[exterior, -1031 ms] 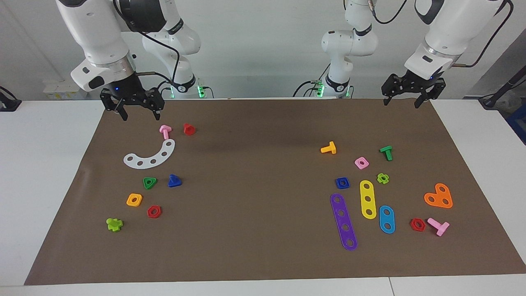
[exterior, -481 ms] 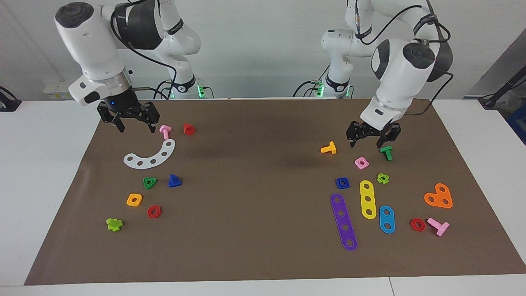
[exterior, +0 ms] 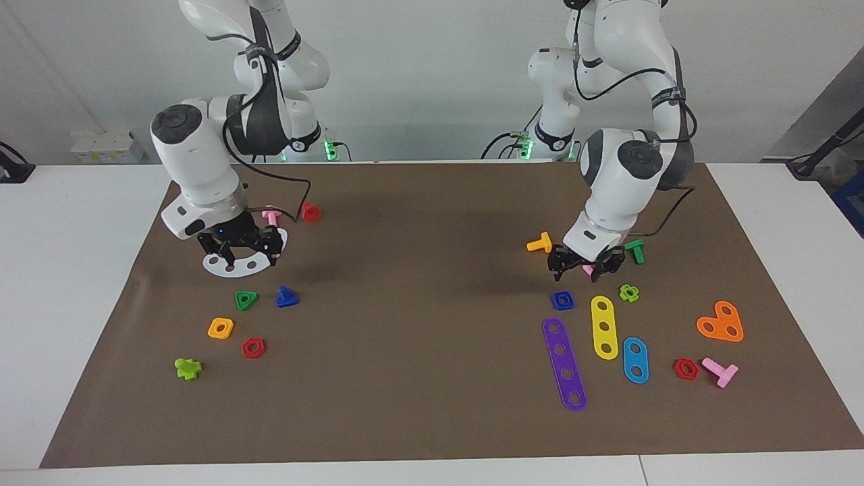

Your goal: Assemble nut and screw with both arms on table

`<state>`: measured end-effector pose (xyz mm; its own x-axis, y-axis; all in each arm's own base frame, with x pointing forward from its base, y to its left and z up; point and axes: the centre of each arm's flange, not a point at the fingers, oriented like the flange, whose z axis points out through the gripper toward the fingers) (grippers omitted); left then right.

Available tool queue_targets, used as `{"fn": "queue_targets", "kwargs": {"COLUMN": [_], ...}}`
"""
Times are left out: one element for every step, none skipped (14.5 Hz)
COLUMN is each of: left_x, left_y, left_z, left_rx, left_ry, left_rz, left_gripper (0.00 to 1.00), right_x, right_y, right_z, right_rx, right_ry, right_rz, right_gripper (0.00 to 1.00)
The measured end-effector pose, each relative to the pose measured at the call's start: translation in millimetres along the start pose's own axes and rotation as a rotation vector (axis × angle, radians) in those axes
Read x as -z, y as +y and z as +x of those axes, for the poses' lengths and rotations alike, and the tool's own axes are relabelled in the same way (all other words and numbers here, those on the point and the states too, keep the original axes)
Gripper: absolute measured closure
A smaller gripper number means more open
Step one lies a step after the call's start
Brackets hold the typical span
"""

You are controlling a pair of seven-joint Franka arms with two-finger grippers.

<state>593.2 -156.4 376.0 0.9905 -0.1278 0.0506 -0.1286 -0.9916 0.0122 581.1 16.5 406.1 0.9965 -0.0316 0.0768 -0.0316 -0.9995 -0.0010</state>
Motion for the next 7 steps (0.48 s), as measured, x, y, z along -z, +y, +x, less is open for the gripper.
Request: {"fn": "queue_targets", "kwargs": {"left_x": [-10.7, -22.8, -35.5, -48.3, -57.1, -61.7, -63.8], "left_y": [0.7, 0.9, 1.0, 0.8, 0.3, -0.8, -2.1], "left_z": [1.7, 3.7, 5.8, 6.8, 6.8, 6.5, 6.1], "left_rx": [0.000, 0.000, 0.001, 0.001, 0.002, 0.004, 0.007], "left_ry": [-0.003, -0.002, 0.004, 0.012, 0.014, 0.014, 0.012], "left_rz": [0.002, 0.004, 0.005, 0.006, 0.007, 0.008, 0.009], "left_gripper": [0.16, 0.18, 0.18, 0.19, 0.20, 0.21, 0.22], "right_x": [-15.7, -29.7, -40.4, -50.0, -57.1, -63.3, -68.2], "right_y": [-0.2, -0.5, -1.5, -4.8, -9.9, -14.9, -19.3], "right_z": [0.6, 0.2, 0.0, -0.5, -0.8, -1.5, -2.4], "right_rx": [0.000, 0.001, 0.003, 0.008, 0.017, 0.026, 0.033], "right_ry": [0.004, 0.003, 0.000, -0.007, -0.007, -0.007, -0.010], "right_rz": [0.002, 0.003, 0.004, 0.005, 0.007, 0.008, 0.009], "right_gripper": [0.11, 0.14, 0.14, 0.17, 0.19, 0.19, 0.22]}}
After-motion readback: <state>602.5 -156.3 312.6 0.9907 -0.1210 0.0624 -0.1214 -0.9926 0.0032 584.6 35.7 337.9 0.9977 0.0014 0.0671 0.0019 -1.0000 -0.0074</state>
